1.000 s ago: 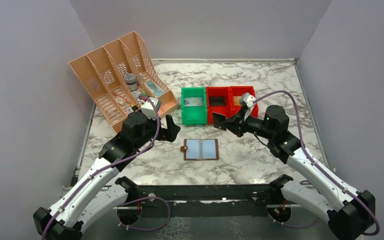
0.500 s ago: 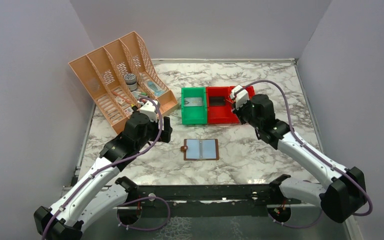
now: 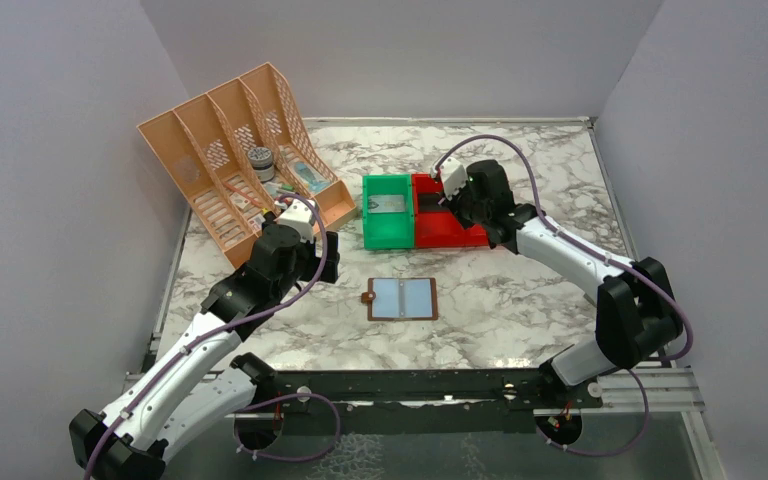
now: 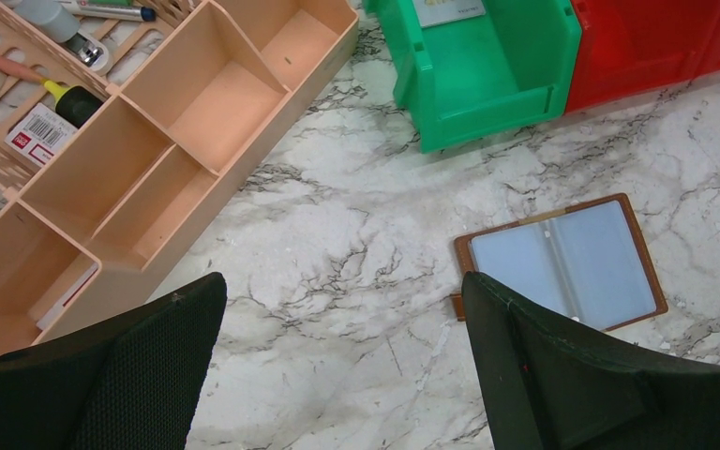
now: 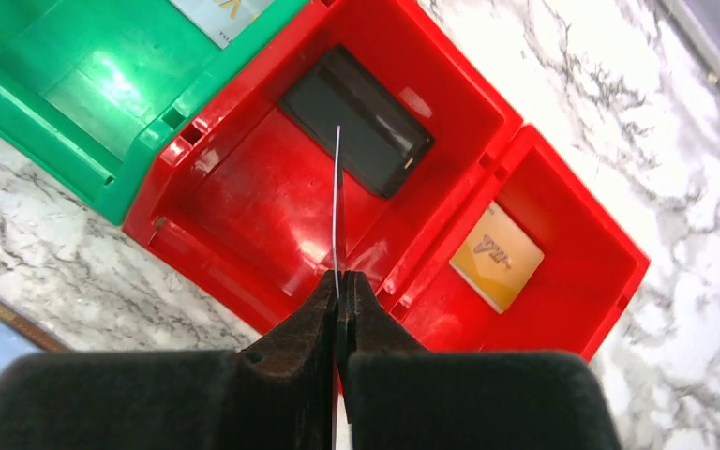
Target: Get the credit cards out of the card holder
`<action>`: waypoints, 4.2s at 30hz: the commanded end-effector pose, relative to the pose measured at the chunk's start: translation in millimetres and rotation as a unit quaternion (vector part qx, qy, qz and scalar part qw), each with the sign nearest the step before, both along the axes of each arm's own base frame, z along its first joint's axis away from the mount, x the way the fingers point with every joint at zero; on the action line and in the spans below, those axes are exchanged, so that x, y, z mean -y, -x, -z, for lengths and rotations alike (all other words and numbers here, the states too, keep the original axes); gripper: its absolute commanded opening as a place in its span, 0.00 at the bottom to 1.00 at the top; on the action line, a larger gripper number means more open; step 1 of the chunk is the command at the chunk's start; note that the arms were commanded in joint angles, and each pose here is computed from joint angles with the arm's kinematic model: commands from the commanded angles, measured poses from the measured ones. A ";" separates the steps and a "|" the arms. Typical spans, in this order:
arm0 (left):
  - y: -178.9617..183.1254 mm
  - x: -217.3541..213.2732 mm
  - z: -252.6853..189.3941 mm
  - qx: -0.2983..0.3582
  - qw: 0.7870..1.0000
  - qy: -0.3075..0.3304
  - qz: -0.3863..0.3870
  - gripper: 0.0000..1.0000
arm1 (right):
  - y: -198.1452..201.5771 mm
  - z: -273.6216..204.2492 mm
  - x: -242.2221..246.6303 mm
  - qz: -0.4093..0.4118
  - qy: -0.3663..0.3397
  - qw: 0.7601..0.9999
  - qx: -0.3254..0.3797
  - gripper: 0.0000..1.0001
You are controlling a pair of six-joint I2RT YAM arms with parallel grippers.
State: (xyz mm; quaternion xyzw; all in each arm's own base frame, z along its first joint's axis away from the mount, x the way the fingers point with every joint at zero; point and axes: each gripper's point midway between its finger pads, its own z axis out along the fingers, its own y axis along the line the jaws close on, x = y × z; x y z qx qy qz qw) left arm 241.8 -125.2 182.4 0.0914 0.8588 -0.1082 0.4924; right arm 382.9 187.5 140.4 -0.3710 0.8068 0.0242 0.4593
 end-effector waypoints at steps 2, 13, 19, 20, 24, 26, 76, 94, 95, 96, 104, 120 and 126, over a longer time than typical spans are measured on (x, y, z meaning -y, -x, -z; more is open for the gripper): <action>-0.8 -2.9 5.2 -0.007 1.000 -0.015 -0.003 0.99 | -21.6 -14.5 -15.2 -0.066 0.033 0.996 0.045 0.01; -0.6 2.3 12.2 -0.025 0.999 -0.020 0.009 0.99 | -40.8 13.1 -15.6 -0.135 0.133 0.979 0.078 0.01; 0.1 0.3 7.3 -0.016 1.000 -0.017 0.006 0.99 | -47.1 22.4 -18.3 -0.149 0.151 0.975 0.071 0.01; 0.4 0.1 6.8 -0.015 1.000 -0.016 0.005 0.99 | -48.1 23.7 -18.2 -0.149 0.153 0.974 0.072 0.01; 1.1 2.0 6.9 -0.017 1.000 -0.013 0.010 0.99 | -52.6 27.2 -16.2 -0.147 0.165 0.972 0.078 0.01; 0.6 2.8 8.2 -0.020 1.000 -0.014 0.011 0.99 | -55.1 29.4 -17.1 -0.149 0.168 0.971 0.080 0.01; 0.1 6.2 20.1 -0.041 0.999 -0.029 0.022 0.99 | -85.7 89.3 -44.7 -0.281 0.233 0.928 0.073 0.26; 1.3 10.6 23.7 -0.050 0.998 -0.027 0.033 0.99 | -96.1 84.8 -41.7 -0.238 0.213 0.945 0.076 0.29; 1.4 11.0 24.3 -0.051 0.998 -0.027 0.033 0.99 | -96.2 86.0 -41.5 -0.237 0.213 0.945 0.074 0.29; 1.4 11.5 24.7 -0.052 0.998 -0.027 0.034 0.99 | -96.5 86.2 -41.4 -0.236 0.213 0.945 0.073 0.29; 1.7 13.3 26.8 -0.057 0.997 -0.027 0.038 0.99 | -93.2 88.7 -42.0 -0.241 0.208 0.946 0.064 0.30; 2.8 16.4 29.6 -0.065 0.996 -0.026 0.046 0.99 | -90.2 78.0 -44.5 -0.240 0.183 0.951 0.059 0.41; 3.5 17.7 30.3 -0.067 0.996 -0.025 0.050 0.99 | -89.4 58.0 -49.2 -0.236 0.157 0.955 0.080 0.42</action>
